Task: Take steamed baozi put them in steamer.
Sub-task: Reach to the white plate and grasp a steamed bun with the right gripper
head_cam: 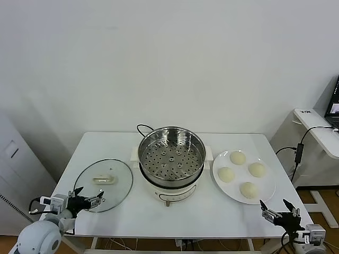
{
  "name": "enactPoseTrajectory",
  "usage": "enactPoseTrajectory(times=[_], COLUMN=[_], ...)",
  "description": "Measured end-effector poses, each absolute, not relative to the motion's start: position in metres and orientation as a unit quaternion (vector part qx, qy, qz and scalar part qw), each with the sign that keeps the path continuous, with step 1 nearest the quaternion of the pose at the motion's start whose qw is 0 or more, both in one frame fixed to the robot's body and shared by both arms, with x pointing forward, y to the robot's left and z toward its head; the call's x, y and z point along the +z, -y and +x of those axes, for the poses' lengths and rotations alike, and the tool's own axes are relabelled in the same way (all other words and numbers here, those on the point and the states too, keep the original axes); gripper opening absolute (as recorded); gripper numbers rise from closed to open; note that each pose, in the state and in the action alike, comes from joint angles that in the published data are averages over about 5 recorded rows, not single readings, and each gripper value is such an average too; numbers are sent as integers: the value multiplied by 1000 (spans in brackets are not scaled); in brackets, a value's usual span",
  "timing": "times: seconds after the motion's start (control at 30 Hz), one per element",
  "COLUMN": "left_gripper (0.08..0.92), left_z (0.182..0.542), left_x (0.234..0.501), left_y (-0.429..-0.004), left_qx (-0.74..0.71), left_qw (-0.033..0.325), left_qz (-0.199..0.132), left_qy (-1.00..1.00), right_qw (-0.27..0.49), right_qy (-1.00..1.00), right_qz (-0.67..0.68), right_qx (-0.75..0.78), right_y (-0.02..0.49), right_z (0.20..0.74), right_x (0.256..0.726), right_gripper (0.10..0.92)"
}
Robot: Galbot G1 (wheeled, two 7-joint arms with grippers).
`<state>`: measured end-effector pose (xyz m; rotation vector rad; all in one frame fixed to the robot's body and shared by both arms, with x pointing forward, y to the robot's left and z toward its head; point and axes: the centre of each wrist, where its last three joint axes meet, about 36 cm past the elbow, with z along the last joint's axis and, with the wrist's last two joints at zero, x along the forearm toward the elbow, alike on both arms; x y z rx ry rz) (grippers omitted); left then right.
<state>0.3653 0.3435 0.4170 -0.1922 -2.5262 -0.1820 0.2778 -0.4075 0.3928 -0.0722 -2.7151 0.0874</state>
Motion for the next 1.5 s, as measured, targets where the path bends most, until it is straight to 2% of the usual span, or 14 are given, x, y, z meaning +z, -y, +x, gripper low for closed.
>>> enactPoseTrajectory(times=[0.33, 0.77, 1.1, 1.5], left_gripper=[823, 823, 823, 823], left_z=[367, 368, 369, 367], left_x=[420, 422, 425, 429], left_y=[-345, -342, -340, -337], left_qx=[-73, -79, -81, -79], left_qw=[294, 290, 288, 289], left_qz=[-74, -75, -75, -78], left_qy=[950, 951, 951, 951], right_qw=[173, 131, 171, 255], right_qy=[964, 867, 789, 693], right_qz=[-2, 96, 231, 393], right_qx=[204, 471, 543, 549], right_y=[433, 490, 505, 477], right_z=[314, 429, 525, 629], right_x=[408, 442, 480, 503], right_gripper=[823, 823, 823, 823])
